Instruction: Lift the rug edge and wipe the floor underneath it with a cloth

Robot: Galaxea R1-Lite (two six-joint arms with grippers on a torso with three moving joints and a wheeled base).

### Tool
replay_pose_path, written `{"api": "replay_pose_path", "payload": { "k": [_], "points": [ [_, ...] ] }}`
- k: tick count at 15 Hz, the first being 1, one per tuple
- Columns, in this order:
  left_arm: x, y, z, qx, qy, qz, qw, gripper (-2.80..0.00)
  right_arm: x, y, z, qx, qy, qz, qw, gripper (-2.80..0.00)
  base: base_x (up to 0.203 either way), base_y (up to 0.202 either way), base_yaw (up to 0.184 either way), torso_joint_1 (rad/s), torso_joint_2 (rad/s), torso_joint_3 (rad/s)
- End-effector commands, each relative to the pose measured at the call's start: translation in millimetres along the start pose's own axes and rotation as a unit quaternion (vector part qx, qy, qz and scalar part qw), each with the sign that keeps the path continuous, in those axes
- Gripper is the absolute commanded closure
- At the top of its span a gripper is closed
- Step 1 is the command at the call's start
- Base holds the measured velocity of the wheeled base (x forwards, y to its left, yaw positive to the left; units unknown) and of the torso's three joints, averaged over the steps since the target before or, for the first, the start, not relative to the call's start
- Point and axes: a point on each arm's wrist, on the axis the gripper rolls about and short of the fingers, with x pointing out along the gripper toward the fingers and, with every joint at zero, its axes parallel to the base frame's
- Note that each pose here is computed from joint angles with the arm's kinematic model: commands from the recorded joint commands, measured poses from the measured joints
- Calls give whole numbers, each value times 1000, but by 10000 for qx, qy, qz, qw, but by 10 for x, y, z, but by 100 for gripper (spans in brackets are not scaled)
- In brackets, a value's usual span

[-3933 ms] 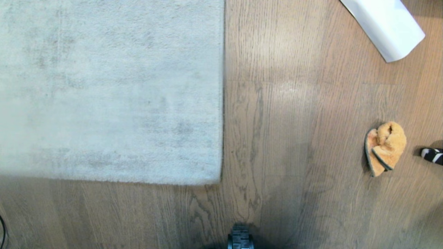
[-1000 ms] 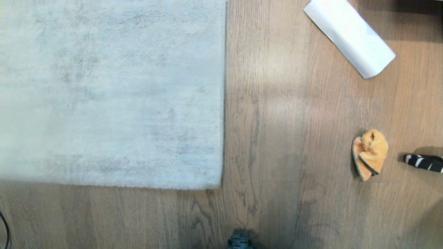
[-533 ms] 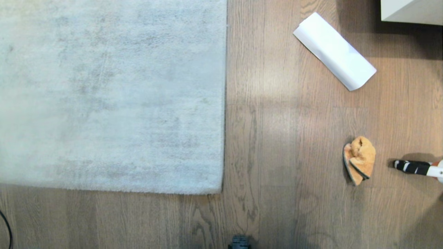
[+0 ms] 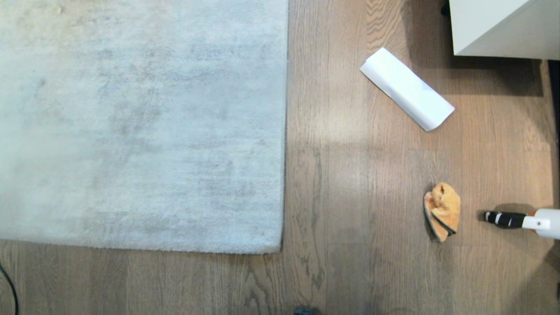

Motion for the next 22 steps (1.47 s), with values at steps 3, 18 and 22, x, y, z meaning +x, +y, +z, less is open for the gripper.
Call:
{"api": "replay_pose_path", "payload": {
  "k": [3, 18, 22],
  "points": [
    [1, 0, 0, 3, 2, 5, 10000, 0, 1, 0, 1, -4, 2, 2, 10000, 0, 0, 0, 0, 2, 4, 207],
    [1, 0, 0, -28, 2, 5, 10000, 0, 1, 0, 1, -4, 2, 2, 10000, 0, 0, 0, 0, 2, 3, 202],
    [1, 1, 0, -28, 2, 13, 10000, 0, 1, 0, 1, -4, -1, 2, 10000, 0, 0, 0, 0, 2, 0, 208]
  ]
}}
